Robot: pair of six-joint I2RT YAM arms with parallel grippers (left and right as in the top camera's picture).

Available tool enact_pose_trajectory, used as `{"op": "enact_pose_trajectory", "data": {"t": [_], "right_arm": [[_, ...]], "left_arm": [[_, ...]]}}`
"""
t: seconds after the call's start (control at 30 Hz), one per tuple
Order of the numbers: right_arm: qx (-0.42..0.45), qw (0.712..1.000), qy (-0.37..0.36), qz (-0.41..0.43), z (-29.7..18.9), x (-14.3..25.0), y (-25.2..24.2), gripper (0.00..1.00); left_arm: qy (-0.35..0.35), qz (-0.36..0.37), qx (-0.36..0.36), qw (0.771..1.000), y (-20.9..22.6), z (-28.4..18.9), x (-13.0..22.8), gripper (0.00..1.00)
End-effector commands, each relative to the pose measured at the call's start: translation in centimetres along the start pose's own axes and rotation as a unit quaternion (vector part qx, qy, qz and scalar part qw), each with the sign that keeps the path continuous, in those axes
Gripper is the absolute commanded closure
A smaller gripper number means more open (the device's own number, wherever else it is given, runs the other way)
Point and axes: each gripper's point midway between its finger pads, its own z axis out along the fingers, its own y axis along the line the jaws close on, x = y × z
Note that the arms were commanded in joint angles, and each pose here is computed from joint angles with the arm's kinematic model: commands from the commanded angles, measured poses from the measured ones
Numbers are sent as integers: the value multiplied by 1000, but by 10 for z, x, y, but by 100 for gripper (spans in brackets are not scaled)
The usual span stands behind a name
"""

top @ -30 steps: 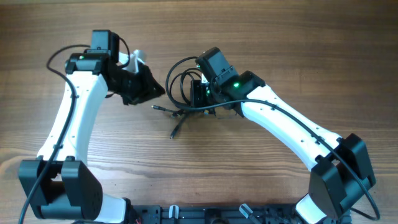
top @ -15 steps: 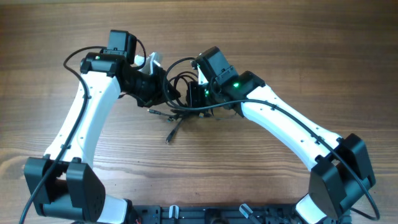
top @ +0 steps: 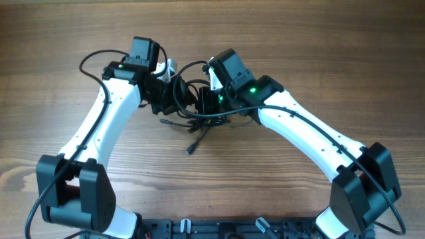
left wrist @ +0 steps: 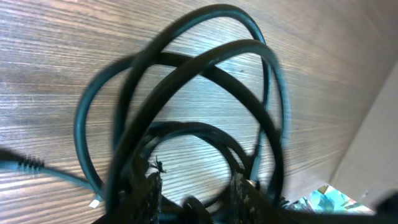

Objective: Untangle cables
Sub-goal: 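Lower the left gripper and grasp the cable beside the right gripper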

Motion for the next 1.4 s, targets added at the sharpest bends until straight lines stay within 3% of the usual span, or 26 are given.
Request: {"op": "enact_pose_trajectory", "data": {"t": [0.0,0.13,0.23,0.27,0.3,0.8,0.9,0.97,1.07,1.13,1.33,1.37], "right_arm": [[-23,999,-9,-25,-8,-8,10,96],[-24,1000,-11,-15,-12,-13,3,96],[-38,999,-8,-7,-15,-16,1,96],[-42,999,-6,-4,-17,-17,0,96],[-45,999,-6,-4,-18,-18,0,96],[-43,999,0,-5,-20,-17,-6,96],[-42,999,0,-4,-20,-17,-6,96],[-42,999,0,-4,-20,-17,-6,96],[-42,999,0,-4,-20,-17,-6,96],[-42,999,0,-3,-20,-17,-6,96],[-59,998,5,-6,-20,-16,0,96],[-63,998,3,-8,-20,-17,2,96]], "left_arm": [[12,-19,-34,999,23,17,8,62],[3,-29,-57,998,36,21,7,73],[-9,-27,-72,997,41,21,3,86],[-14,-26,-79,996,43,20,1,95],[-16,-26,-81,996,44,20,0,96],[-47,-37,-139,988,64,16,-9,96],[-28,-57,-89,994,47,19,-3,96],[-6,-52,-18,998,22,20,0,96],[20,-56,66,996,-4,15,3,90],[32,-54,108,992,-16,11,3,91],[45,-93,112,988,-17,10,7,89],[52,-105,111,987,-17,10,9,84]]}}
